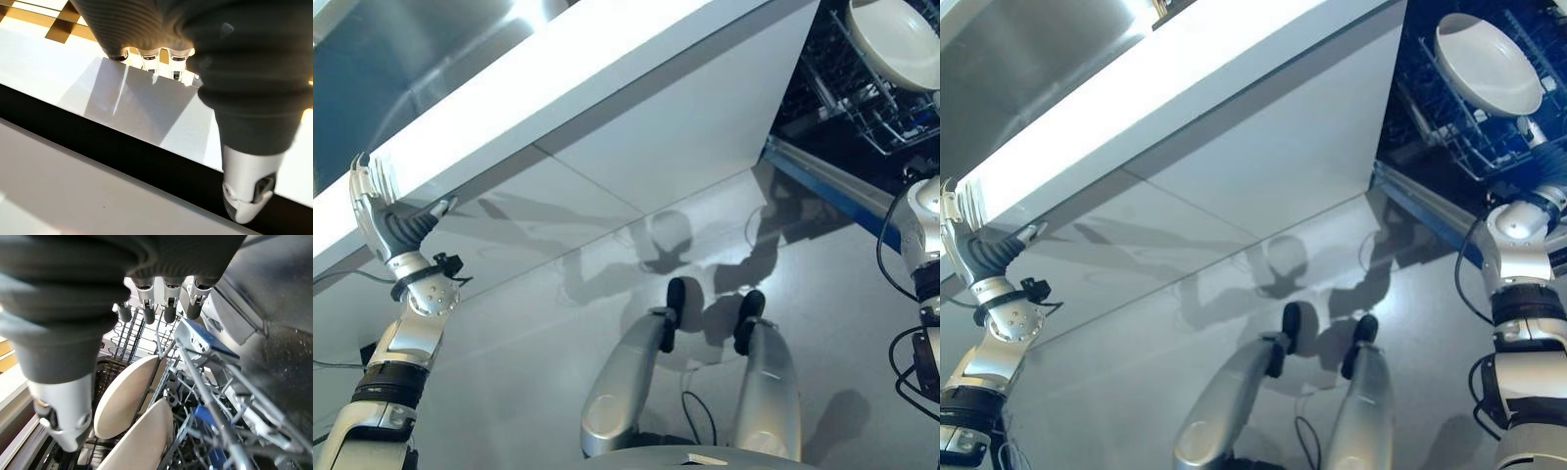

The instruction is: Pick up plates and place into dishwasher.

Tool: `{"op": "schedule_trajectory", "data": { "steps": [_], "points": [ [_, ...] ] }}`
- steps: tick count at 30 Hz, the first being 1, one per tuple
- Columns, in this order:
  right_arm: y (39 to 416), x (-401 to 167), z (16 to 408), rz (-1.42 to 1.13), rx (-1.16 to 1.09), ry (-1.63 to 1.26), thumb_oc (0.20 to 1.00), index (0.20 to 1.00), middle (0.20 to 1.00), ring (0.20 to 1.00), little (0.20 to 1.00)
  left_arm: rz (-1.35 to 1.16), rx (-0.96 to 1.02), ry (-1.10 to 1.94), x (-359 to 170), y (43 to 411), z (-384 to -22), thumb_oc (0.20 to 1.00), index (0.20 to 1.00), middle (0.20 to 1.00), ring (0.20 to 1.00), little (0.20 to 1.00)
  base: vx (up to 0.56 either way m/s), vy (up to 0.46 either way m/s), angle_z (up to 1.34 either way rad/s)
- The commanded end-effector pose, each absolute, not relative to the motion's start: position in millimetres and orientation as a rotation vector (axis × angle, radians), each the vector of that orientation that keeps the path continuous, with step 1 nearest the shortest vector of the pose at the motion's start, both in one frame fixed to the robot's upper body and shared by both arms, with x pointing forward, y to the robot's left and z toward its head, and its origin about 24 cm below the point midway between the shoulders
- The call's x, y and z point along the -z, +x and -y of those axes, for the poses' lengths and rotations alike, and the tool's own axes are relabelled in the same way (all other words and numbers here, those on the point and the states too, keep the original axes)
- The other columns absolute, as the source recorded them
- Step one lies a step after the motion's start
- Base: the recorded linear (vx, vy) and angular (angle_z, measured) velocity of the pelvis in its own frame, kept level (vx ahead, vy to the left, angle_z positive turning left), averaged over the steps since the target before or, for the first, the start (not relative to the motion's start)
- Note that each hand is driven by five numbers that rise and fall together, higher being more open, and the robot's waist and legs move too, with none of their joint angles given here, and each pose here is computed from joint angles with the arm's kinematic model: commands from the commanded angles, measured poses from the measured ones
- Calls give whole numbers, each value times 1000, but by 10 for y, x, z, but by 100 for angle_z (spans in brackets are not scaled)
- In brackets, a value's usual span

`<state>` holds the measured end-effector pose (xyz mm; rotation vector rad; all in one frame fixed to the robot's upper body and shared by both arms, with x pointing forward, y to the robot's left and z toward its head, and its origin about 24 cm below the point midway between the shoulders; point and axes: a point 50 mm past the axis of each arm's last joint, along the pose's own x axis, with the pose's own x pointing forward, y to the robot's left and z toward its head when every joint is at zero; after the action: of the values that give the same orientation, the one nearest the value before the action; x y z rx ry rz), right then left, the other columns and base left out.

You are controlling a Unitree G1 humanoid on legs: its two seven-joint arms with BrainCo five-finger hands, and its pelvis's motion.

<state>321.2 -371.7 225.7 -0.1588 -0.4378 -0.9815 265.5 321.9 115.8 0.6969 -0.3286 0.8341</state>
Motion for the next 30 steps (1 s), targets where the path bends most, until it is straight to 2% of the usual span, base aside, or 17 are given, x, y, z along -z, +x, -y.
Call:
{"op": "schedule_trajectory", "data": {
  "steps": [1,8,11,14,17,21,26,30],
  "points": [
    [3155,-2723,3770,615,861,-16,1000,1000,1000,1000,1000,-348,-586,591,324,1996,-2852,1000,1000,1000,1000,1000,55,-18,2],
    [3252,-2846,3650,626,658,112,1000,1000,1000,1000,1000,-360,-559,587,355,1936,-2811,1000,1000,1000,1000,1000,61,2,1],
    [3285,-2829,3686,585,696,168,1000,1000,1000,1000,1000,-346,-547,582,336,1954,-2789,1000,1000,1000,1000,1000,39,-38,-2],
    [3276,-2817,3763,546,842,235,1000,1000,1000,1000,1000,-296,-508,609,278,1988,-2736,1000,1000,1000,1000,1000,27,-67,2],
    [3286,-2851,3755,556,858,273,1000,1000,1000,1000,1000,-279,-494,619,249,1994,-2708,1000,1000,1000,1000,1000,5,-81,5],
    [3393,-3010,3558,612,698,292,1000,1000,1000,1000,1000,-281,-487,609,248,1979,-2682,1000,1000,1000,1000,1000,-2,-62,4],
    [3466,-3217,3260,730,334,327,1000,1000,1000,1000,1000,-285,-481,604,255,1911,-2714,1000,1000,1000,1000,1000,-4,-49,-1],
    [3455,-3332,3154,820,166,400,1000,1000,1000,1000,1000,-279,-481,599,244,1874,-2761,1000,1000,1000,1000,1000,1,-44,-4]
  ]
}}
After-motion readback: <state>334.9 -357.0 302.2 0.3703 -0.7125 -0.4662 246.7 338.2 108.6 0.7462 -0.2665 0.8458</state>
